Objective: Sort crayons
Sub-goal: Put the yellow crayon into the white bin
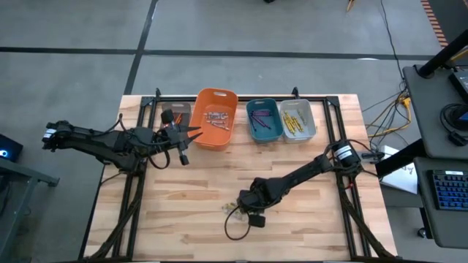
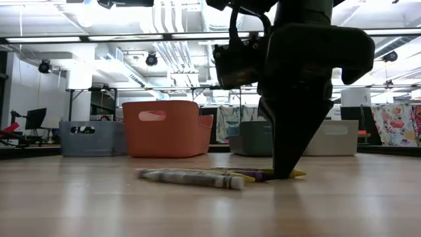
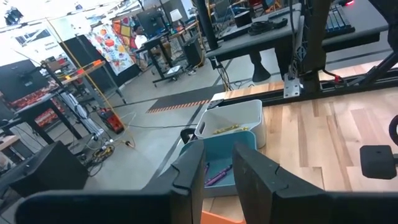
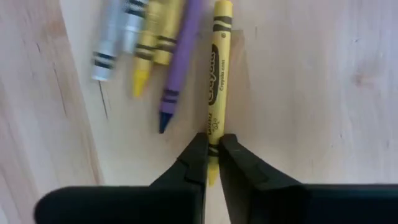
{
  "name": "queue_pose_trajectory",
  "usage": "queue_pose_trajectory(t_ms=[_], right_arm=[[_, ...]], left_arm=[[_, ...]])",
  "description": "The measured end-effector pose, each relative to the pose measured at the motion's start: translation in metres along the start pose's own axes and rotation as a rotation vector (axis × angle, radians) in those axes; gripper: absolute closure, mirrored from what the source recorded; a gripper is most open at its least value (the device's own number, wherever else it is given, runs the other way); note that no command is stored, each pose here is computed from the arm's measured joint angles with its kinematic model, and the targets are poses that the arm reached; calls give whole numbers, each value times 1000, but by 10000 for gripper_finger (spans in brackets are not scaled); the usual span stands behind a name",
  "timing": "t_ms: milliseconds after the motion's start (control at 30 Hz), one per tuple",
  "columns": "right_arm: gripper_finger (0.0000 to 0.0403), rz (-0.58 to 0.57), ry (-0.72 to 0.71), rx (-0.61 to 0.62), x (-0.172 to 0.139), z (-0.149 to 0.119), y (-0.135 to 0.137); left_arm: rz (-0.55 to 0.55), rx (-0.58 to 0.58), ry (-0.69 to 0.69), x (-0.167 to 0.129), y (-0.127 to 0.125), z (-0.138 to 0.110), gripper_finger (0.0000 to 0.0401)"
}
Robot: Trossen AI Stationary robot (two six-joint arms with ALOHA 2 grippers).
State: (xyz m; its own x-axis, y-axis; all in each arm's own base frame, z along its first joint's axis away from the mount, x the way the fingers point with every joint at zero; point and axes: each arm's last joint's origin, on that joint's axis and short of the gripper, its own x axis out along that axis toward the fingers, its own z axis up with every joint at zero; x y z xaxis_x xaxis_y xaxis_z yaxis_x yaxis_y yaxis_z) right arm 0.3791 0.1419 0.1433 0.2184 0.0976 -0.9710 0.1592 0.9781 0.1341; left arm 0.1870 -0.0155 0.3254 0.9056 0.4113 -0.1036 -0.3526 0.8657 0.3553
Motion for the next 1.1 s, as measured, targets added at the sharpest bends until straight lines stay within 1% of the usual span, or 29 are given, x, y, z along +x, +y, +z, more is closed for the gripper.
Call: queue_pose_trajectory(t_ms=[167, 300, 400, 600, 733, 867, 967, 1100], right_arm=[[391, -3, -13, 11, -12, -1, -1], [391, -22, -11, 48, -35, -4, -6], [391, -60, -6, 69, -48, -7, -11], [391, -115, -75, 86, -88, -7, -29], [391, -135, -140, 86, -119, -5, -50], [391, -152, -207, 115, -149, -2, -80], [391, -169, -246, 187, -164, 2, -109], [391, -213, -253, 303, -174, 7, -154]], left_arm=[[0, -25, 0, 0, 0, 0, 337], [-1, -51, 4, 0, -1, -1, 337], [-3, -52, 9, 1, -2, -3, 337], [-11, -55, 36, 8, -7, -6, 337], [-11, -76, 33, 11, -10, -6, 337], [-17, -101, 22, 11, -11, -5, 337], [-22, -128, 21, 11, -11, -5, 337], [-27, -151, 21, 10, -12, -5, 337]])
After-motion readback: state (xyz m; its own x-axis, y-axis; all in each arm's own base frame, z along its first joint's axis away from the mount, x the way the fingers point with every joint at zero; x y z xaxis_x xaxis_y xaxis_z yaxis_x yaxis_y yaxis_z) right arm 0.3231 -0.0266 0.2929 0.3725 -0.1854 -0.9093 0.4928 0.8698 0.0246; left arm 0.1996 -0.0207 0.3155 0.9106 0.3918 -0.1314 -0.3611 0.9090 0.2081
